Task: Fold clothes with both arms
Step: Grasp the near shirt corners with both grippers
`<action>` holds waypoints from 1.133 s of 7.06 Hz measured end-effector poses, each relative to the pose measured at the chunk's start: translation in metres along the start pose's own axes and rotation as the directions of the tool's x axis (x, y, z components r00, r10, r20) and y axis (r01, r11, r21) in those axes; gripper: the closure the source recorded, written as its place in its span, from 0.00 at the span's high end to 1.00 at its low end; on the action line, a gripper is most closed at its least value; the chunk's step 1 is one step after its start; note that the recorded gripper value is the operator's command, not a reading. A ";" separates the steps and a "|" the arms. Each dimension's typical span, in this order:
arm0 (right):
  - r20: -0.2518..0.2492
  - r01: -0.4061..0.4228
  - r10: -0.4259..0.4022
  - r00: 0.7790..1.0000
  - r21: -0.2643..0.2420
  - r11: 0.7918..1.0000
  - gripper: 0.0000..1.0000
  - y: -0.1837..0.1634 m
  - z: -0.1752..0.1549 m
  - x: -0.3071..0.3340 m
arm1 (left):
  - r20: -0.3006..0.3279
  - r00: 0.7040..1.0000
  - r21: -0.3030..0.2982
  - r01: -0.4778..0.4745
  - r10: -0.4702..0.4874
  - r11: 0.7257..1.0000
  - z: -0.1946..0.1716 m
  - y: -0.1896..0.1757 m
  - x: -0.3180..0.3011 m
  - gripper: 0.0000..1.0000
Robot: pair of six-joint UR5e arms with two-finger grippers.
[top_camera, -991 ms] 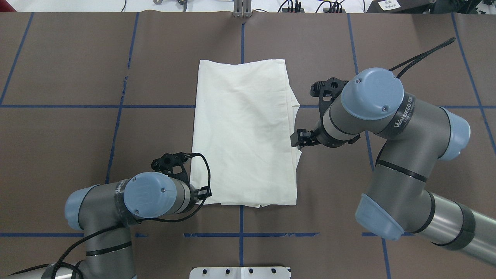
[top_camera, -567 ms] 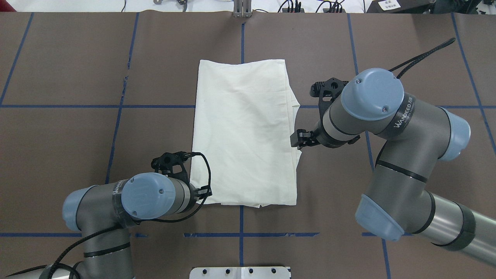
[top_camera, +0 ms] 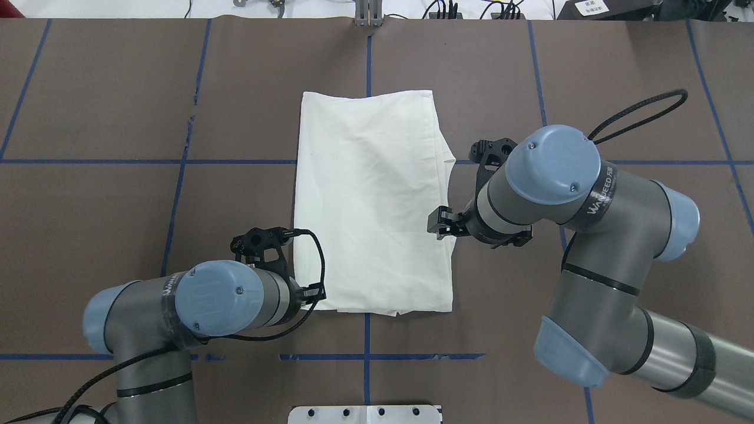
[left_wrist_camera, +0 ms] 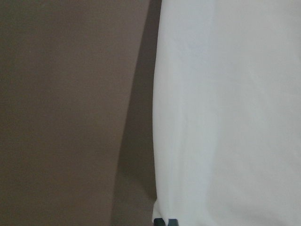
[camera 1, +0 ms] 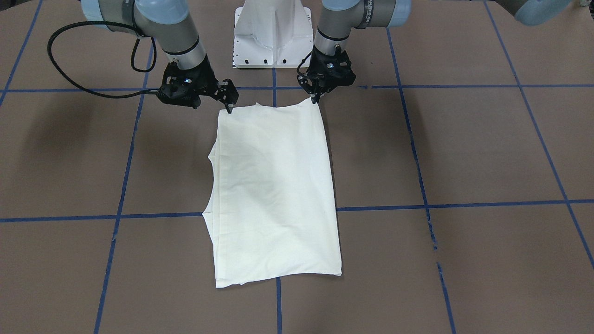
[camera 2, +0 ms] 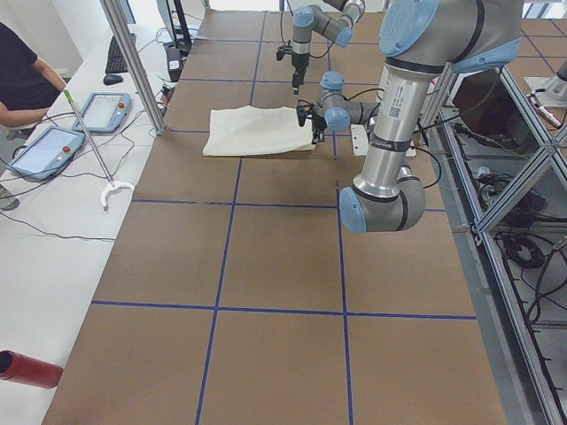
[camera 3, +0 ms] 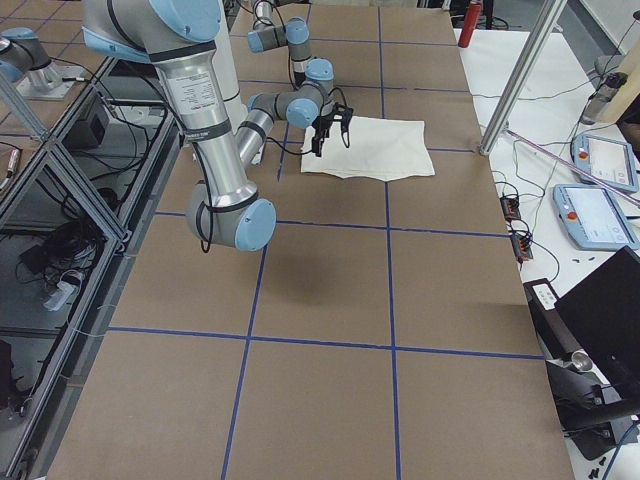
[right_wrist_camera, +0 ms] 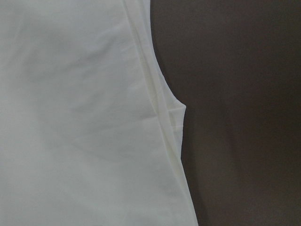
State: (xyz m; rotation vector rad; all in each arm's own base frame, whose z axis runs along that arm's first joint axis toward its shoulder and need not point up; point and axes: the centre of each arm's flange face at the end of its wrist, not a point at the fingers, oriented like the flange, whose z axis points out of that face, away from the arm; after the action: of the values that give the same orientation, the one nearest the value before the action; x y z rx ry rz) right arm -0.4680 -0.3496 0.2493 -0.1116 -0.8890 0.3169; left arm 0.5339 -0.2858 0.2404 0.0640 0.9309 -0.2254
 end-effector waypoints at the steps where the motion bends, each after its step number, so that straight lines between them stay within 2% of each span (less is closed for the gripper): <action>1: 0.005 -0.092 0.092 0.996 0.002 0.996 1.00 0.021 0.015 0.000 | -0.001 1.000 0.000 -0.005 0.005 1.000 -0.001 0.000 0.001 0.00; 4: -0.006 -0.285 0.287 0.958 0.083 0.955 1.00 0.069 0.066 0.002 | 0.000 1.000 -0.003 -0.008 0.008 1.000 0.001 0.000 0.000 0.00; 8: -0.013 -0.326 0.330 0.944 0.120 0.938 1.00 0.062 0.083 -0.001 | -0.003 1.000 -0.003 -0.008 0.008 1.000 0.002 0.000 0.001 0.00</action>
State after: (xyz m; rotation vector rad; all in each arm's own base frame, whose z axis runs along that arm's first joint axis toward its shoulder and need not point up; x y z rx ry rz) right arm -0.5472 -0.2937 0.2865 -0.1570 -0.8159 0.6768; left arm 0.5361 -0.2867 0.2413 0.0650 0.9335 -0.2166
